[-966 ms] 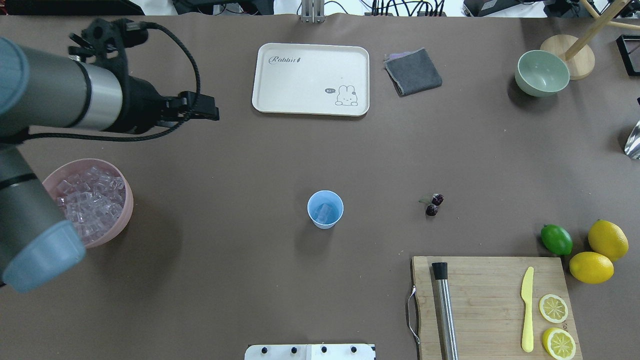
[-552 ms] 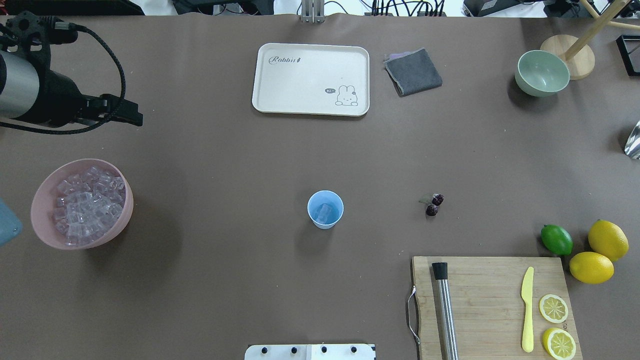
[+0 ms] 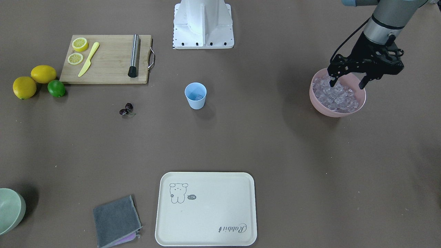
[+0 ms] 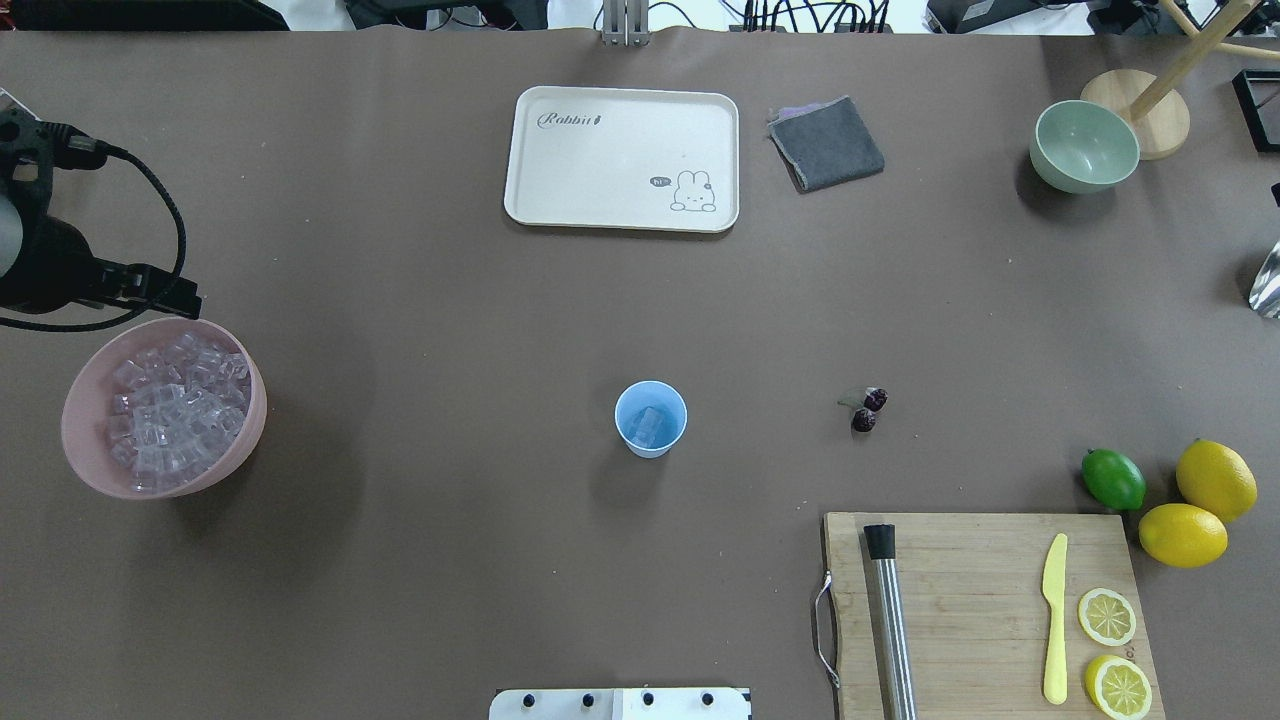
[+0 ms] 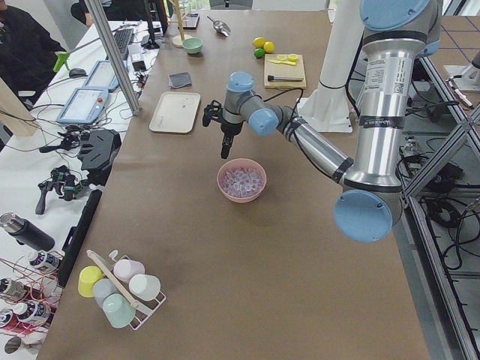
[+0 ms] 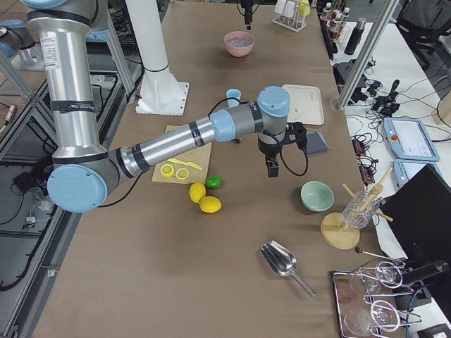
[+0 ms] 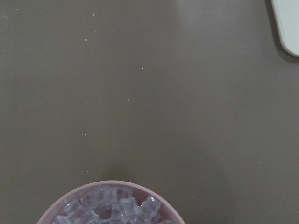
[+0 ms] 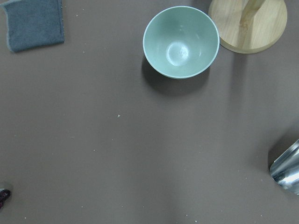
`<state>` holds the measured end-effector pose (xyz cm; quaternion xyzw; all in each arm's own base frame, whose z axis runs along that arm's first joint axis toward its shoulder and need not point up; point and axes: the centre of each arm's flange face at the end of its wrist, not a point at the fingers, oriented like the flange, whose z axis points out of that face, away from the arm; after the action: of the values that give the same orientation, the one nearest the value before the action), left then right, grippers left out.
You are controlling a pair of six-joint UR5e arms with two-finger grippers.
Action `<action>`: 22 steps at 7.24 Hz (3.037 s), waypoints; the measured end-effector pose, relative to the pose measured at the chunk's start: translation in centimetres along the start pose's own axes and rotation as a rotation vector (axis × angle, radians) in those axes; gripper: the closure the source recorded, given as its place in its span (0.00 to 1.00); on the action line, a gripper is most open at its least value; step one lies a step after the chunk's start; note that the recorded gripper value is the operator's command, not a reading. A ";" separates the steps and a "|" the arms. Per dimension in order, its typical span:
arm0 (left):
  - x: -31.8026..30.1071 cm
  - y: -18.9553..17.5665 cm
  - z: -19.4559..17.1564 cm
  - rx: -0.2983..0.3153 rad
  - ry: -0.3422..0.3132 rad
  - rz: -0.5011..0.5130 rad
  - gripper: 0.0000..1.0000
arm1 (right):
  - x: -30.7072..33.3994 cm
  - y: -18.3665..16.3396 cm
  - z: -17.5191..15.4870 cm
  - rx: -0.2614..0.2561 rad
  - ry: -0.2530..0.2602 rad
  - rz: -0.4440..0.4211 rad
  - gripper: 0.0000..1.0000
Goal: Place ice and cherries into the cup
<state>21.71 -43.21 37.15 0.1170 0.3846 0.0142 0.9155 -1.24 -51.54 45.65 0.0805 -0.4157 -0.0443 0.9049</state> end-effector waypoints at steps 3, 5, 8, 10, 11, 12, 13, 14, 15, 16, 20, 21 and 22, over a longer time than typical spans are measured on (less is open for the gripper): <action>-0.4 1.9 2.8 -0.047 -0.015 0.036 0.04 | -0.9 -0.2 0.7 -0.011 -0.001 0.001 0.00; 1.2 3.0 4.2 -0.080 0.000 0.157 0.04 | -1.5 -0.4 1.1 -0.019 -0.006 0.009 0.00; 0.5 3.4 5.8 -0.112 -0.007 0.371 0.05 | -1.4 -0.4 1.8 -0.034 -0.012 0.039 0.00; 0.6 3.2 6.7 -0.121 0.001 0.437 0.18 | -1.5 -0.4 1.8 -0.032 -0.012 0.082 0.00; 0.8 3.0 7.4 -0.120 0.008 0.449 0.18 | -1.7 -0.5 1.6 -0.028 -0.011 0.110 0.00; 0.7 2.8 8.7 -0.119 0.015 0.459 0.26 | -1.7 -0.5 1.6 -0.028 -0.008 0.127 0.00; 0.1 2.6 10.3 -0.116 0.021 0.466 0.26 | -1.6 -0.6 1.6 -0.028 -0.006 0.134 0.00; -0.4 2.6 11.5 -0.114 0.024 0.469 0.26 | -1.6 -0.6 1.6 -0.027 -0.004 0.136 0.00; -0.6 2.6 11.9 -0.114 0.030 0.470 0.26 | -1.6 -0.6 1.6 -0.026 -0.003 0.137 0.00; -0.3 2.7 11.7 -0.117 0.046 0.472 0.27 | -1.5 -0.6 1.5 -0.025 -0.002 0.138 0.00; 0.3 2.6 11.4 -0.122 0.072 0.466 0.33 | -1.2 -0.6 1.4 -0.023 0.001 0.144 0.00; 0.2 2.7 11.4 -0.124 0.070 0.463 0.33 | -1.2 -0.6 1.4 -0.023 0.001 0.145 0.00; 0.0 2.9 11.4 -0.126 0.068 0.461 0.33 | -1.2 -0.5 1.4 -0.023 0.001 0.146 0.00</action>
<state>29.94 -42.75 45.54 0.1435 0.3766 0.2506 0.8802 -3.09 -52.02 45.60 0.0396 -0.4193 0.0170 0.9068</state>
